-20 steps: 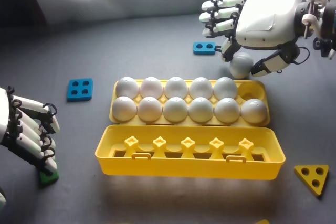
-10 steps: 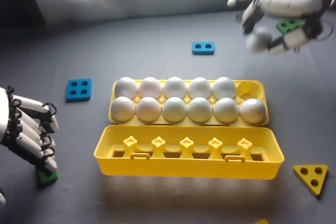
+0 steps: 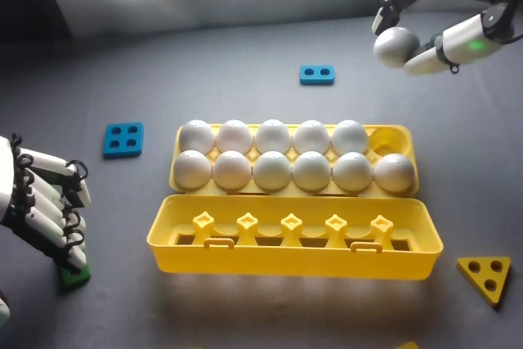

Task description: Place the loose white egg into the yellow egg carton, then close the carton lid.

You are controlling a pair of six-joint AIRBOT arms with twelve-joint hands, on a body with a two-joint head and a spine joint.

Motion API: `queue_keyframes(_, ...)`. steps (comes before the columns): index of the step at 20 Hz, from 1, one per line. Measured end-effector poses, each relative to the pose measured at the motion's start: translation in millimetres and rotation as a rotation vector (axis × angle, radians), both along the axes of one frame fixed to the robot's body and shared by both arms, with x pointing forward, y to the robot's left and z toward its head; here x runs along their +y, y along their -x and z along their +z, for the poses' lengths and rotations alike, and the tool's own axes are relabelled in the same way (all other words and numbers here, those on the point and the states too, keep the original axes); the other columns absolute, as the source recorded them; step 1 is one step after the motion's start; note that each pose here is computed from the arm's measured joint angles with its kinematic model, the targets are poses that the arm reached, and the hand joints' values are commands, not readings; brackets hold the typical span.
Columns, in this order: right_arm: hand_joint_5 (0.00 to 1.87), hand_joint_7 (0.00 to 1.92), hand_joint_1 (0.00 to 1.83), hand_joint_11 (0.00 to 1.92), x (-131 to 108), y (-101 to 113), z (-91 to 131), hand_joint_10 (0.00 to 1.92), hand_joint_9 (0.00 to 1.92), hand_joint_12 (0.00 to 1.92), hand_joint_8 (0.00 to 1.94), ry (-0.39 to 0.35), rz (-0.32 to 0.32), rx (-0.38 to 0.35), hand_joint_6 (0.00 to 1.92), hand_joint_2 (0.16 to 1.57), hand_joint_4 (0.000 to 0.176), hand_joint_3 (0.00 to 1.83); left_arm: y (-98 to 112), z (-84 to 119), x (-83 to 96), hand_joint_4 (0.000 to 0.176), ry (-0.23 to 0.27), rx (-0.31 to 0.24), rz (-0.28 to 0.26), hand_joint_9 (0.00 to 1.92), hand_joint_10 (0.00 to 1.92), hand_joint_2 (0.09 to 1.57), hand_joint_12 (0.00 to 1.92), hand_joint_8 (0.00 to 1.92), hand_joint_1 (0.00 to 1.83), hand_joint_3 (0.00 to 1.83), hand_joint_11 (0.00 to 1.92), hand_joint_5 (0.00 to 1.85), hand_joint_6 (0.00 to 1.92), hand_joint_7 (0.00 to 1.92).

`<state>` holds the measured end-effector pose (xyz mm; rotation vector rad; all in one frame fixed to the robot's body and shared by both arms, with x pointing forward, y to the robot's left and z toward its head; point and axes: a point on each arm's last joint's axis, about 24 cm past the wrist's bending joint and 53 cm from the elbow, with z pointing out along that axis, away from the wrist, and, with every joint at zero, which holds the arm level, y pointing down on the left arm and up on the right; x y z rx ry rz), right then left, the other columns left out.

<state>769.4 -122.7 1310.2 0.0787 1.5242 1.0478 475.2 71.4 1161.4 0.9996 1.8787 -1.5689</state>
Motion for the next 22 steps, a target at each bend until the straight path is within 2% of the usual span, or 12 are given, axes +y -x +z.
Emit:
queue_keyframes(3,1.04,0.33,1.03,0.0,4.7,7.7,-18.7,0.0,0.11,0.0,0.0,-0.017,0.01,0.068,0.88,1.08,0.176,0.0,-0.2,-0.5,0.1,0.0,-0.002,-0.001,0.0,0.54,0.01,1.16,0.79,0.0,0.0,0.0,0.01,0.57,0.0,0.61)
queue_keyframes(6,1.07,0.38,1.04,0.0,11.5,14.1,-27.0,0.0,0.15,0.0,0.01,-0.051,0.03,0.098,0.83,1.07,0.176,0.0,0.2,0.1,0.1,0.0,-0.001,0.0,0.001,0.53,0.0,1.17,0.8,0.0,0.0,0.0,0.0,0.58,0.0,0.61)
queue_keyframes(8,1.09,0.39,1.05,0.0,10.9,15.9,-37.4,0.0,0.14,0.0,0.0,-0.081,0.031,0.133,0.79,1.06,0.176,0.0,0.3,-0.5,0.2,0.0,-0.003,-0.001,0.0,0.52,0.0,1.16,0.79,0.0,0.0,0.0,0.0,0.57,0.0,0.6)
queue_keyframes(10,1.07,0.35,1.04,0.0,9.2,18.0,-50.0,0.0,0.14,0.0,0.0,-0.113,0.026,0.181,0.83,1.07,0.176,0.0,0.2,-0.2,0.2,0.0,-0.002,0.0,0.001,0.53,0.0,1.16,0.79,0.0,0.0,0.0,0.0,0.58,0.0,0.6)
queue_keyframes(13,1.04,0.4,1.03,0.0,6.4,19.3,-63.4,0.01,0.14,0.0,0.01,-0.147,0.019,0.224,0.88,1.08,0.176,0.0,1.8,0.3,-1.0,0.0,0.0,0.001,-0.001,0.54,0.01,1.17,0.79,0.0,0.0,0.0,0.0,0.57,0.0,0.61)
queue_keyframes(15,1.06,0.42,1.04,0.0,4.2,19.8,-65.5,0.0,0.15,0.0,0.01,-0.188,0.017,0.232,0.85,1.07,0.176,0.0,5.3,0.8,-2.8,0.0,0.003,0.004,-0.01,0.53,0.0,1.17,0.8,0.0,0.0,0.0,0.0,0.58,0.0,0.61)
queue_keyframes(17,1.11,0.41,1.06,0.0,6.3,22.6,-67.7,0.0,0.15,0.0,0.0,-0.192,0.026,0.227,0.76,1.05,0.176,0.0,5.4,1.1,-2.1,0.0,0.002,0.0,-0.008,0.56,0.01,1.17,0.8,0.01,0.0,0.0,0.01,0.58,0.0,0.62)
queue_keyframes(22,1.11,0.42,1.05,0.0,10.6,25.1,-66.3,0.0,0.17,0.0,0.0,-0.2,0.038,0.205,0.77,1.05,0.176,0.0,5.8,1.5,-1.9,0.0,0.003,0.0,-0.008,0.54,0.0,1.18,0.8,0.0,0.0,0.01,0.0,0.59,0.0,0.61)
